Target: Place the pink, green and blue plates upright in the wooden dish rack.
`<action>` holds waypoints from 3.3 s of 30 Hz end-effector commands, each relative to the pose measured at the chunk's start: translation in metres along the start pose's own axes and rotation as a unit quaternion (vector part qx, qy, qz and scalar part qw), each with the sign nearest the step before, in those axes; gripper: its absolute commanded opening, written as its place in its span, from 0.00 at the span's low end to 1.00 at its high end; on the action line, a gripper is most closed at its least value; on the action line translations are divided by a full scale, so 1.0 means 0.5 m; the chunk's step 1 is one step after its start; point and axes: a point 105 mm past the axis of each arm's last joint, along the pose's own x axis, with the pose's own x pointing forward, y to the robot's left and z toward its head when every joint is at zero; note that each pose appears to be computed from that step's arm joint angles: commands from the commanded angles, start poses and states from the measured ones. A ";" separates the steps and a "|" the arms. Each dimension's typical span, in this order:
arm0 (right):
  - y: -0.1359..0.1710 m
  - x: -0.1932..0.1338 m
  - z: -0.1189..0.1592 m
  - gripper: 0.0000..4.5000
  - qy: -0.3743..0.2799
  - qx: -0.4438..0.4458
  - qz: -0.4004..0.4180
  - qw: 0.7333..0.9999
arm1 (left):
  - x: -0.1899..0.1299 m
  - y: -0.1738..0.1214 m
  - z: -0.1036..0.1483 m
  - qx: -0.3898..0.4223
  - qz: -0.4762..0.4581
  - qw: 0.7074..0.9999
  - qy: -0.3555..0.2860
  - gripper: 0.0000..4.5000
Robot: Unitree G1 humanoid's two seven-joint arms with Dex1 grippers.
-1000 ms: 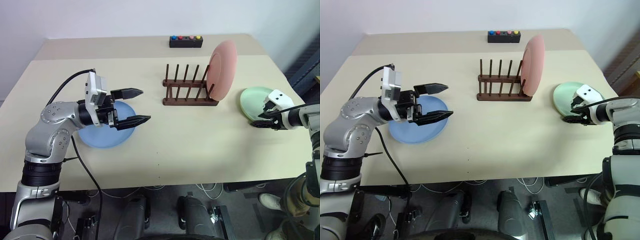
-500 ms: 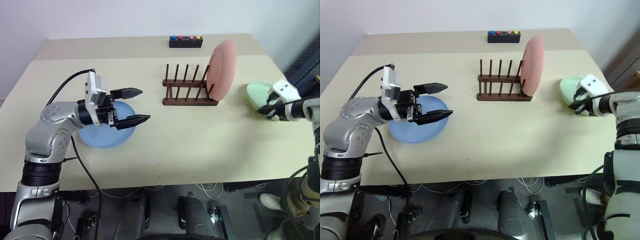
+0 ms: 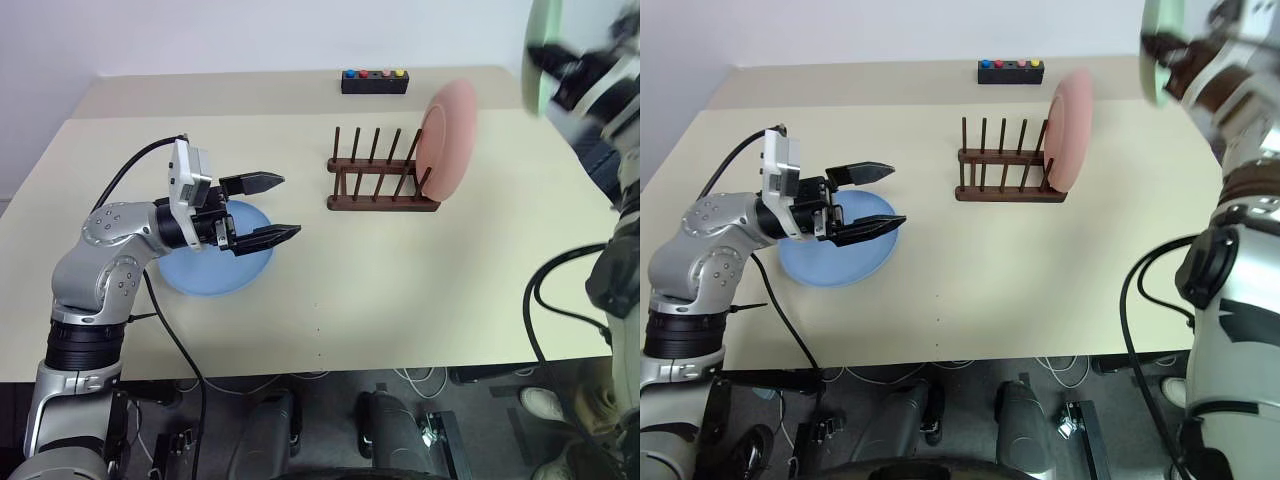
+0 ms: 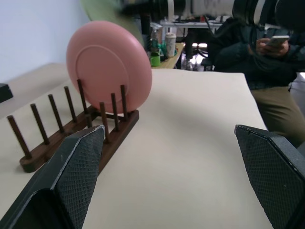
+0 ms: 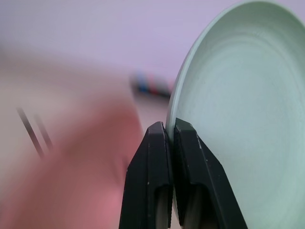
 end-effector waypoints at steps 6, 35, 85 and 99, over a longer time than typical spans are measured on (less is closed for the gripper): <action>0.078 0.007 0.145 0.01 -0.180 0.239 0.152 0.942 | -0.019 0.003 0.032 0.019 0.014 1.000 -0.015 1.00; 0.234 -0.017 -0.039 0.01 -0.004 0.353 0.274 0.895 | -0.036 0.021 0.041 0.026 0.041 0.999 -0.017 1.00; 0.227 -0.010 -0.174 0.55 0.084 0.288 0.214 0.930 | -0.033 0.004 0.056 0.030 0.038 0.999 -0.018 1.00; 0.246 -0.012 -0.092 1.00 0.021 0.166 0.260 0.951 | -0.031 0.004 0.054 0.026 0.035 0.999 -0.020 1.00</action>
